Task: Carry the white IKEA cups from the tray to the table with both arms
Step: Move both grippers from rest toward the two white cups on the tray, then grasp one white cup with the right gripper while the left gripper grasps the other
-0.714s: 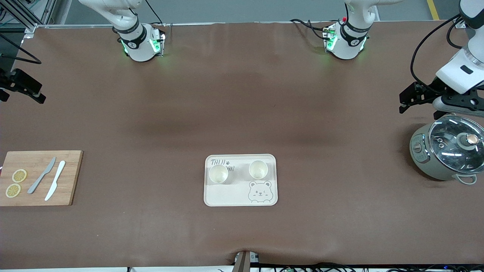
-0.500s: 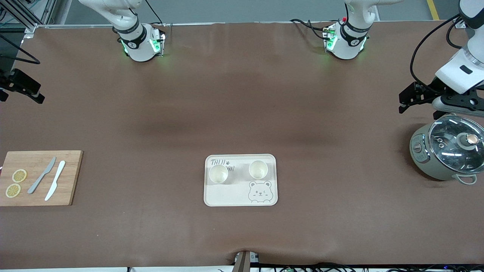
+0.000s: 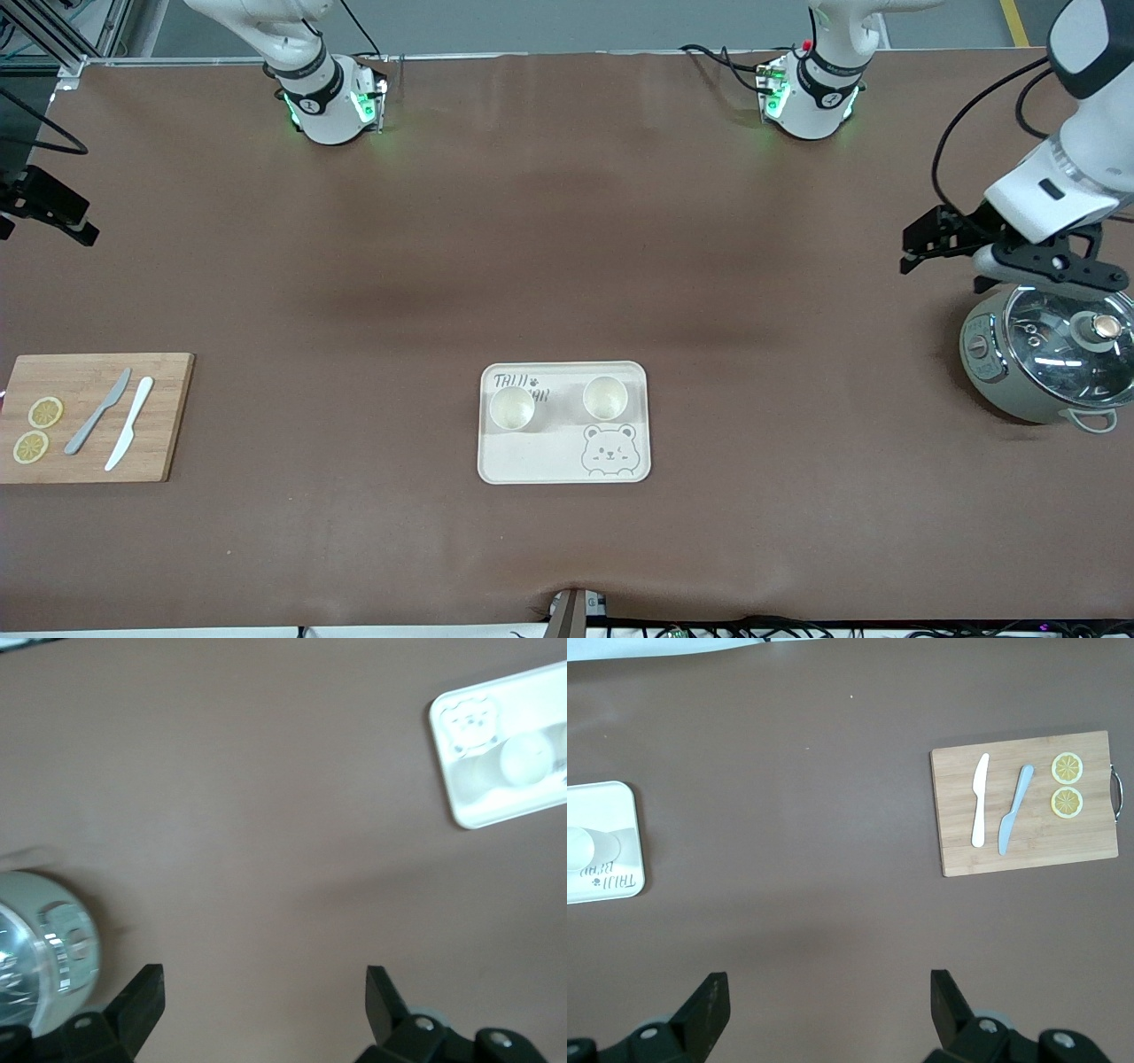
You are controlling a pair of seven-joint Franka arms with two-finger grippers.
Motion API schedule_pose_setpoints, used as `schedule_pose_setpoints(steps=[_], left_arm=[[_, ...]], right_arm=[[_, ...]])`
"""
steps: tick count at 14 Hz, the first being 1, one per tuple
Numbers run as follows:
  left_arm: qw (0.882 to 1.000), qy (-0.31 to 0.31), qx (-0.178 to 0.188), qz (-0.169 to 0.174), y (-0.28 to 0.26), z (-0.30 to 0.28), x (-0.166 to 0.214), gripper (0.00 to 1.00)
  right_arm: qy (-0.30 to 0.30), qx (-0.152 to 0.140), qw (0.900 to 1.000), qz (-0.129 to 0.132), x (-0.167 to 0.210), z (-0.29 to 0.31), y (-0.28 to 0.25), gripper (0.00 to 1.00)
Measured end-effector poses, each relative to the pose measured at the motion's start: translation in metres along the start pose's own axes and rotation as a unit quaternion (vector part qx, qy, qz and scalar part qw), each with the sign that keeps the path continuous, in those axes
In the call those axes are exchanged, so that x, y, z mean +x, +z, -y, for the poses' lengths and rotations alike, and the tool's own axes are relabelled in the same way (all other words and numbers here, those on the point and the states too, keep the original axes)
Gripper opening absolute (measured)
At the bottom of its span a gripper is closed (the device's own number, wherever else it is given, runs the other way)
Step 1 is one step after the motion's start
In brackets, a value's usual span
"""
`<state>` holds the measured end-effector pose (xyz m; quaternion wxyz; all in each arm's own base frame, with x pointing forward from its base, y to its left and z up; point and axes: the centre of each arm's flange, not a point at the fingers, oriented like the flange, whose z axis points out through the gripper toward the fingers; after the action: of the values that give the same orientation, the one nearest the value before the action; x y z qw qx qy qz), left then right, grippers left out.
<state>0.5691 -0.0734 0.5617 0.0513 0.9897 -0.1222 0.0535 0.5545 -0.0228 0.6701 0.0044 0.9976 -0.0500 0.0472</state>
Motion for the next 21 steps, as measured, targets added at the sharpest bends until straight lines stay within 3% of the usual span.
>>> schedule_pose_setpoints(steps=[3,6,9,13,17,21], left_arm=[[0.999,-0.027,-0.016,0.009,0.023,-0.049,0.045,1.0],[0.998,-0.046,-0.003,0.047,0.072,-0.12,0.08,1.0],[0.994,-0.086,-0.001,0.062,0.119,-0.182,0.1,1.0],[0.991,-0.127,-0.009,0.035,0.175,-0.223,0.121,1.0],[0.99,-0.142,-0.017,-0.005,0.242,-0.253,0.131,1.0],[0.989,-0.142,-0.017,-0.023,0.277,-0.268,0.132,1.0]], right_arm=[[0.002,0.001,1.0,0.0,0.017,-0.002,0.022,1.0],[-0.004,0.004,1.0,0.014,0.026,0.006,0.043,1.0],[-0.016,0.01,1.0,0.023,0.037,0.026,0.067,1.0],[0.028,0.018,0.999,0.015,0.052,0.095,0.104,1.0],[0.018,0.034,0.999,0.012,0.058,0.179,0.159,1.0],[0.021,0.054,0.998,-0.001,0.044,0.271,0.201,1.0]])
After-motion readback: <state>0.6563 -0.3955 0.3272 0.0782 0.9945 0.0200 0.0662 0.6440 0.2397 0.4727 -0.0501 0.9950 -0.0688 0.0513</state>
